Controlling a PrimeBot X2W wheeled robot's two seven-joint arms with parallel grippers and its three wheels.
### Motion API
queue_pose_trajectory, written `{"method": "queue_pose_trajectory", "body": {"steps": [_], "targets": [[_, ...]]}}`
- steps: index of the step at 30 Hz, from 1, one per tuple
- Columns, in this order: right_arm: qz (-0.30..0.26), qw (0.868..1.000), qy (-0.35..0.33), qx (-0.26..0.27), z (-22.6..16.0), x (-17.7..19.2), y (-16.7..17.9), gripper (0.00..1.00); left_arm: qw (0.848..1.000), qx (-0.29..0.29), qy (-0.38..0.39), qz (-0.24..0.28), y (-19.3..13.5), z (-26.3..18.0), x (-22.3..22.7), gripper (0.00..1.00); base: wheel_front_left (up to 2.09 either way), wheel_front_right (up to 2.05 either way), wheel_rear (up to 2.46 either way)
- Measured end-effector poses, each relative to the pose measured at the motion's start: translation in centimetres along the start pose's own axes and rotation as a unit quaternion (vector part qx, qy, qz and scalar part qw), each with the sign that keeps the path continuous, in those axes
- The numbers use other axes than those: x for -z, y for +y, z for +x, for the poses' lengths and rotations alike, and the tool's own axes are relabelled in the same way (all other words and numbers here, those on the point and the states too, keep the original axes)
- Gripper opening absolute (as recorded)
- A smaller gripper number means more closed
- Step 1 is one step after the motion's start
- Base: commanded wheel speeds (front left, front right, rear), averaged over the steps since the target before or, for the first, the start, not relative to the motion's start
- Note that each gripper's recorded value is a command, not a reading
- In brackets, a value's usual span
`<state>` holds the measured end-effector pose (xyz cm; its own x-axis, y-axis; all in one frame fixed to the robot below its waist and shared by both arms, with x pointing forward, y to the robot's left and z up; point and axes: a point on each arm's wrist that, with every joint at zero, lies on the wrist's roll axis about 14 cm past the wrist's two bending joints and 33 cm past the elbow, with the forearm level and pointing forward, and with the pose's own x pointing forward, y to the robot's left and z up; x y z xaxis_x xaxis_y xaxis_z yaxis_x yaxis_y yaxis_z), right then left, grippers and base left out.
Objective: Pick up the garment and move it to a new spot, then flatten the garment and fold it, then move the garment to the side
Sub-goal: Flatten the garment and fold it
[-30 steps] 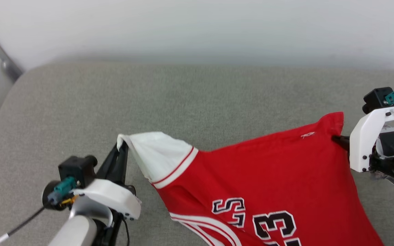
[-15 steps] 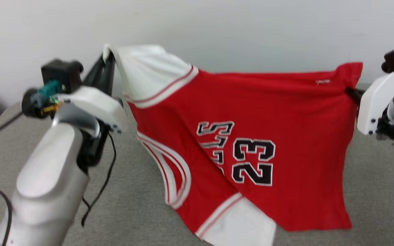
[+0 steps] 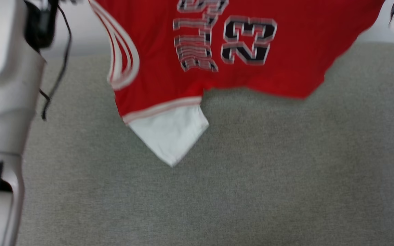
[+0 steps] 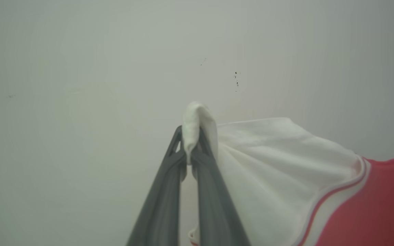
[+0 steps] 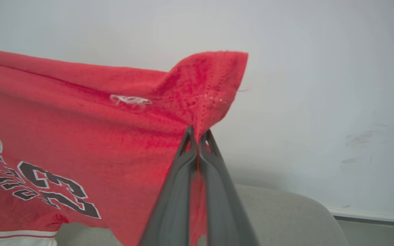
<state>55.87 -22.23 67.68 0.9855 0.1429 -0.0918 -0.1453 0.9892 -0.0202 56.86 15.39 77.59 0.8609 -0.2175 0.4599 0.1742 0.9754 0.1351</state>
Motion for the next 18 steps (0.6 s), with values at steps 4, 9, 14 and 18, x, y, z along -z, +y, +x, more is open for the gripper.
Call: {"method": "queue_pose_trajectory", "body": {"steps": [4, 9, 14, 18], "targets": [[-0.009, 0.999, -0.05, 0.0, 2.7, -2.4, -0.3, 0.0, 1.0, -0.006, -0.017, 0.013, 1.2, 3.2, 0.1, 0.0, 0.0, 0.0, 0.0], [-0.027, 0.993, -0.111, 0.0, 6.2, -4.7, -0.5, 0.0, 0.999, -0.017, -0.035, 0.025, 2.5, 6.5, 1.3, 0.0, 0.0, 0.0, 0.0], [-0.042, 0.987, -0.156, -0.005, 9.6, -5.2, -0.4, 0.0, 0.999, -0.02, -0.042, 0.022, 2.7, 8.9, 4.1, 0.0, 0.0, 0.0, 0.0], [-0.043, 0.988, -0.147, -0.012, 12.4, -2.6, -0.2, 0.0, 0.999, -0.022, -0.024, 0.014, 2.6, 9.7, 8.0, 0.0, 0.0, 0.0, 0.0]]}}
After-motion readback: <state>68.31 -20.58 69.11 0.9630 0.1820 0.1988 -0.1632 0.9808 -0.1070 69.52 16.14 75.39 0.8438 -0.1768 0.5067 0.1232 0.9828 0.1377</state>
